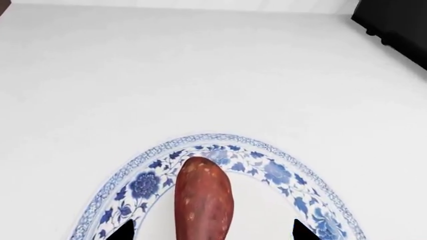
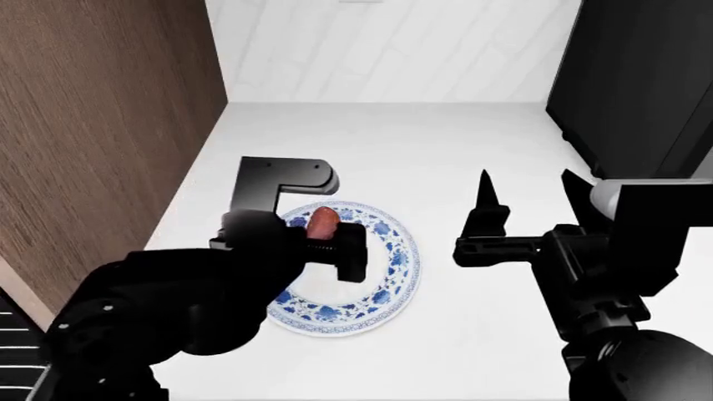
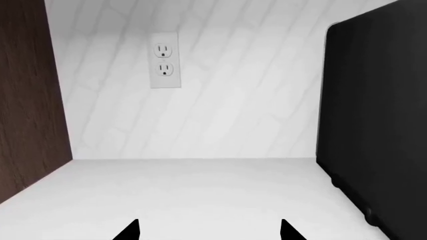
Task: Place the sweet potato on the rack of the oven.
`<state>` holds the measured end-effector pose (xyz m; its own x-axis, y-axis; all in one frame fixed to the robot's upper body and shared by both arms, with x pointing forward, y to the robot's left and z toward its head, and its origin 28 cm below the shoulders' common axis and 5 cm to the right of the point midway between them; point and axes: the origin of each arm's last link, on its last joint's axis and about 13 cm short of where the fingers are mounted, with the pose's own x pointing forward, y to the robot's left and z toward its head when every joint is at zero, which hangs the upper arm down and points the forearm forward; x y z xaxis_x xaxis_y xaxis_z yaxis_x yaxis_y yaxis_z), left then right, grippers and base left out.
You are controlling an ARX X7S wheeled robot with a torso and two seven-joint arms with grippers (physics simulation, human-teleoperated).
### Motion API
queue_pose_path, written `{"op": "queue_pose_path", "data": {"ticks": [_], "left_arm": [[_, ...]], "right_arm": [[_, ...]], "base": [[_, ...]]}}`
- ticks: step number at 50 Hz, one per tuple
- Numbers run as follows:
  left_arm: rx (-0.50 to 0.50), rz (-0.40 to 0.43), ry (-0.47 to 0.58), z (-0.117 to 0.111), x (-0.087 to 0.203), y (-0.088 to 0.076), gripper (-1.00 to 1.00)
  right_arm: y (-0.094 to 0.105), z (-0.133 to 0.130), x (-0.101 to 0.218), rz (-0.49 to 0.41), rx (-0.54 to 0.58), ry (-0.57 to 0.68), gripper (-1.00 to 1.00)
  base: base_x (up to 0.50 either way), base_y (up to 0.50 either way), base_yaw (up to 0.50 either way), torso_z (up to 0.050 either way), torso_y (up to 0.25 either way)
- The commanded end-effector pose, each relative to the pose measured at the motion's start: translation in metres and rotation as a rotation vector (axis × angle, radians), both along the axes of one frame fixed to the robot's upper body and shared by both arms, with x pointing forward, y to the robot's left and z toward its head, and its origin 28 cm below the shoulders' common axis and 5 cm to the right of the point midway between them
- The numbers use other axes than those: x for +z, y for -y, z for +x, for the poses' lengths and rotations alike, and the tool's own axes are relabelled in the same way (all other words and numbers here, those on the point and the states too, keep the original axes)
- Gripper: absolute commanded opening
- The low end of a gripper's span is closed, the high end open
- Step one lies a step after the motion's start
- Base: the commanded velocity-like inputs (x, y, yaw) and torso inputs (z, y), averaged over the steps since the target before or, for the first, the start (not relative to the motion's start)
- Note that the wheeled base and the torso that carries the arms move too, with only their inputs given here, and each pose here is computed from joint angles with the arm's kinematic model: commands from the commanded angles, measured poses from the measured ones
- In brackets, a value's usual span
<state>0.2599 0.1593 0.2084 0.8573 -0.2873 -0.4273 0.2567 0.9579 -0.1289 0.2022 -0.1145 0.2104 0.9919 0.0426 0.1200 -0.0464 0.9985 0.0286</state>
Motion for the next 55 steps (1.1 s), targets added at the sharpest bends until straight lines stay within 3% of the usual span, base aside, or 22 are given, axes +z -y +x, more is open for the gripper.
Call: {"op": "queue_pose_path", "data": {"ticks": [1, 55], "left_arm": [[0.010, 0.016, -0.012, 0.010, -0.007, 0.002, 1.00], [-0.008, 0.026, -0.070, 0.018, -0.020, 0.005, 1.00]], "right_arm": [[0.001, 0.002, -0.001, -0.003, -0.003, -0.006, 1.00], [0.001, 0.011, -0.007, -0.005, 0.000, -0.022, 1.00]], "base": [[0.00, 0.00, 0.00, 0.000, 0.000], [0.00, 0.00, 0.00, 0.000, 0.000]]}}
